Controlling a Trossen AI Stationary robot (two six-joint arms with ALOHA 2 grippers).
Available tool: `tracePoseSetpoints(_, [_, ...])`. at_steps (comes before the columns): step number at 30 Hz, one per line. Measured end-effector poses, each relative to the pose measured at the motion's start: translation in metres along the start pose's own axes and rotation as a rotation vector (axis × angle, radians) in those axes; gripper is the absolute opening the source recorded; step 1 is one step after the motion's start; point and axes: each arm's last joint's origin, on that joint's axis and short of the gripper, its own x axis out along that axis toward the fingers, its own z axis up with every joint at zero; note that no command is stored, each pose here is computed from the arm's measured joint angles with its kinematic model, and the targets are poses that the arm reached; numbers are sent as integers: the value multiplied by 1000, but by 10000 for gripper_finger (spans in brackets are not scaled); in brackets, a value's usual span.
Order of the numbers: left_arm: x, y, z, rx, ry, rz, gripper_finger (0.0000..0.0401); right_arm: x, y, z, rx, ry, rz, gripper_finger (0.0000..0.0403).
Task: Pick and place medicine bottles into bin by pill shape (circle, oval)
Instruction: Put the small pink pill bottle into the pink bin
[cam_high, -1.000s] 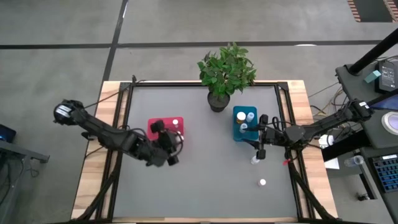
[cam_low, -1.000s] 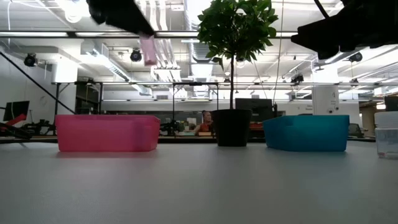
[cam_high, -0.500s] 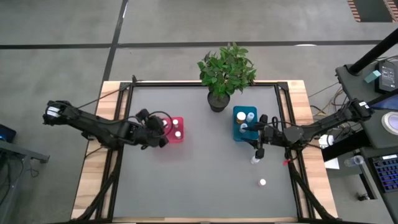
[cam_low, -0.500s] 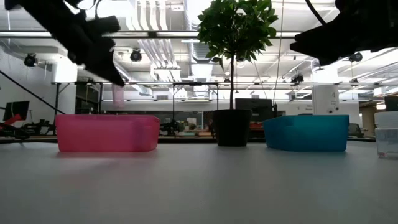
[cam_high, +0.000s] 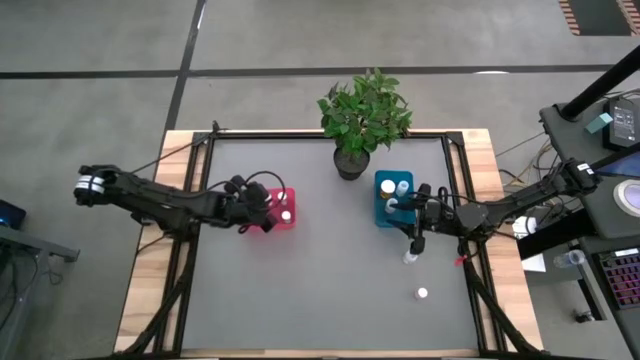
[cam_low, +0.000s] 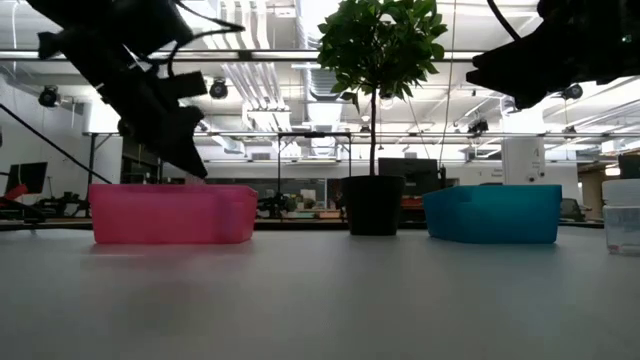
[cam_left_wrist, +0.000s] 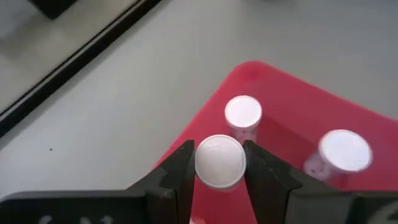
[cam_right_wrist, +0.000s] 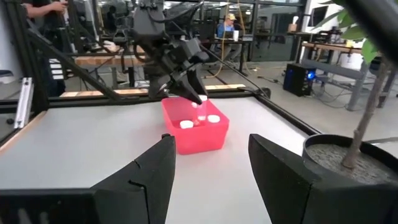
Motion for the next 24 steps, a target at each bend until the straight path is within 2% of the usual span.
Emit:
tracePoseSetpoints(9, [20,-2,-5,5,81,19,100,0,0,0,-14,0,-4,192])
tracePoseSetpoints(15, [25,-6,-4,-34,67,9,100,0,0,0,-21,1,-5,192])
tracePoseSetpoints(24, [30,-8,-9,-14,87,26,100,0,0,0,-27,1,-4,192])
